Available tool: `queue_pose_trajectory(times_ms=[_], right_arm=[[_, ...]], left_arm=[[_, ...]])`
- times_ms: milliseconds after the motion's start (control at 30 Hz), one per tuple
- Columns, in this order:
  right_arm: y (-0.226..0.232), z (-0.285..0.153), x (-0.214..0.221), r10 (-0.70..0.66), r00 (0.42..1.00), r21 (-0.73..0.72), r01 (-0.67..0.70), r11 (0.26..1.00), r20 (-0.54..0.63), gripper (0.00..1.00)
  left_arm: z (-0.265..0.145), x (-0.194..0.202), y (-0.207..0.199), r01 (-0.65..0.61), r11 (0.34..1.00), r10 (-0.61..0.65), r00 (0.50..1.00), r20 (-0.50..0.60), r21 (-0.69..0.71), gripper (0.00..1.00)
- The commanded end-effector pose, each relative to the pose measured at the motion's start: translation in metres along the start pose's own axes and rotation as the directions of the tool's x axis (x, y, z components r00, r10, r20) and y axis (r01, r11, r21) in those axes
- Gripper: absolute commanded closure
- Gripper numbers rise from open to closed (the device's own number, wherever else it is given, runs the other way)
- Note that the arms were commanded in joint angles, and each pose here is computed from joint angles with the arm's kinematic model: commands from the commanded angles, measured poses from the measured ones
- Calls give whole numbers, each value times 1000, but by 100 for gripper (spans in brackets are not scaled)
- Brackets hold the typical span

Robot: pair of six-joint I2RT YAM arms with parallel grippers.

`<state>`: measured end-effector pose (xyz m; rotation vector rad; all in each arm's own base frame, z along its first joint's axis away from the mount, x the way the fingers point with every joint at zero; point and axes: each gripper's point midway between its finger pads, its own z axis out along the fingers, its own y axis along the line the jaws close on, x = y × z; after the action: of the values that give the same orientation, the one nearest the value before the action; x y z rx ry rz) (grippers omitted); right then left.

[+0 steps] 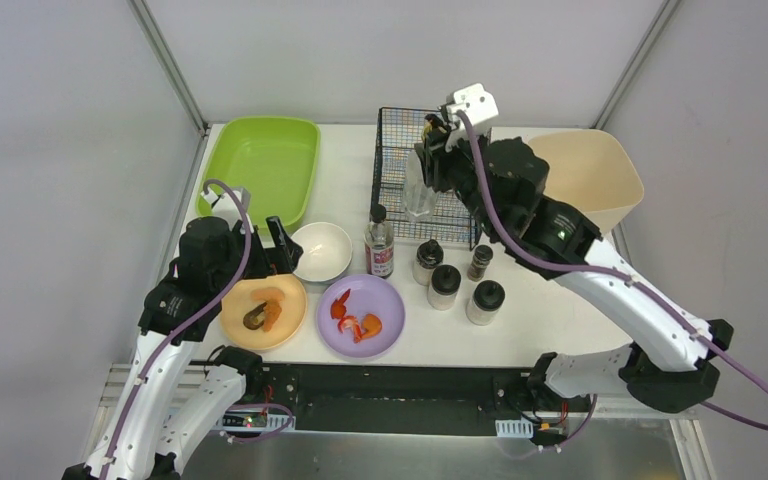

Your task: Clear the kitchen counter

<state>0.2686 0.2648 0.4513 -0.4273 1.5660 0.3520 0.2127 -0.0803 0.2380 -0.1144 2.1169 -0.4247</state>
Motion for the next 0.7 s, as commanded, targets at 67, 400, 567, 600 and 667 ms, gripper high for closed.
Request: queue_pose_trajectory(times_ms=[67,400,567,600,667], right_arm=[[-47,24,-85,33,974,141,-66,988,224,100],[-98,77,-123,55,939,235,-141,962,338,100],[-111,107,-127,55,937,272,-155,950,344,100],[-113,114,-125,52,939,278,-153,948,339,100],[-116,124,-122,58,938,287,-163,944,341,100]], left_arm=[[2,-1,-2,-6,1000,5,1000,7,24,0],[1,0,-3,2,999,-2,1000,1,43,0],[2,2,-1,-1,999,1,1000,-3,36,0],[3,2,0,0,999,0,1000,-4,33,0],[3,2,1,7,999,-7,1000,-9,34,0]])
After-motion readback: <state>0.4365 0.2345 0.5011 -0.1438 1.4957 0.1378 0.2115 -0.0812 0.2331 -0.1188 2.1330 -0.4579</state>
